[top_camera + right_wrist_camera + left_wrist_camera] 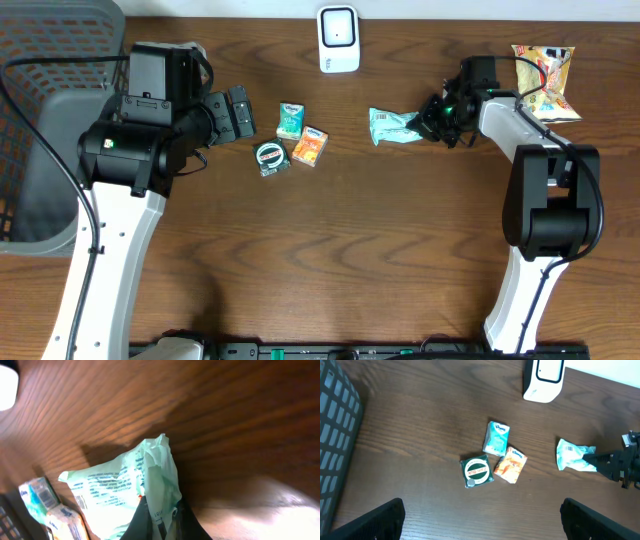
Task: Scan the item barcode
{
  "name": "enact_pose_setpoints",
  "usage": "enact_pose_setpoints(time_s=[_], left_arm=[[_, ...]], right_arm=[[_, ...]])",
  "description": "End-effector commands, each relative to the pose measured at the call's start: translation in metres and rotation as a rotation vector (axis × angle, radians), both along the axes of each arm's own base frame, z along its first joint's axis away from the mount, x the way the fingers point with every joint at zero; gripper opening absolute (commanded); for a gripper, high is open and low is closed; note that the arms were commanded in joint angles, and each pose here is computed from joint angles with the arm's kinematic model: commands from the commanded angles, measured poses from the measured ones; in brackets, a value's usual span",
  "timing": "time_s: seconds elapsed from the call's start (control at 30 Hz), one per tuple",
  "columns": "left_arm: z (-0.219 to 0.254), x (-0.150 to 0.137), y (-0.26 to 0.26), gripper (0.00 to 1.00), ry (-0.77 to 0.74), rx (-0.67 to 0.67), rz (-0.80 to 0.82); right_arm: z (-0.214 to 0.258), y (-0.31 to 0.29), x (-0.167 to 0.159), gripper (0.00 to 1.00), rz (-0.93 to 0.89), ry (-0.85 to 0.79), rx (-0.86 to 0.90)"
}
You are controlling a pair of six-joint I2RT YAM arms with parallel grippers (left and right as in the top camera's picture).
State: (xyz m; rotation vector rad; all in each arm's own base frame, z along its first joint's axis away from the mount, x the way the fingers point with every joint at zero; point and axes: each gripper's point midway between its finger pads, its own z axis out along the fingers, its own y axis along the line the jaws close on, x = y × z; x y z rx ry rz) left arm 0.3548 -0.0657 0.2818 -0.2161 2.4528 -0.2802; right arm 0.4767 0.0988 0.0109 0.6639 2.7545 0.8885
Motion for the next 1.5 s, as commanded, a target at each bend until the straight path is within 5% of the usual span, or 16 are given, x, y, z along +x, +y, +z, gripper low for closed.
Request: enact_pose_setpoints(time_s=[0.0,0.37,0.73,1.47], left_arm=[[0.003,0.0,0.003,0.98,-0.009,0.013,0.005],[0.003,0.0,0.003,0.98,-0.009,0.013,0.005],[0.003,0.0,0.003,0.98,-0.009,0.013,0.005],[0.003,0.0,0.003,0.98,-0.009,0.013,0.005]], right_arm=[[0.003,0.012,-0.006,0.01,0.116,-0.036,0.127],[0.158,0.027,0.015,0.01,0.368,-0.516,0.481],[0.262,0.053,0.009,0.01,0.378,-0.788,0.254],[0.261,0.097,-0.01,0.01,0.435,-0.762,0.216]])
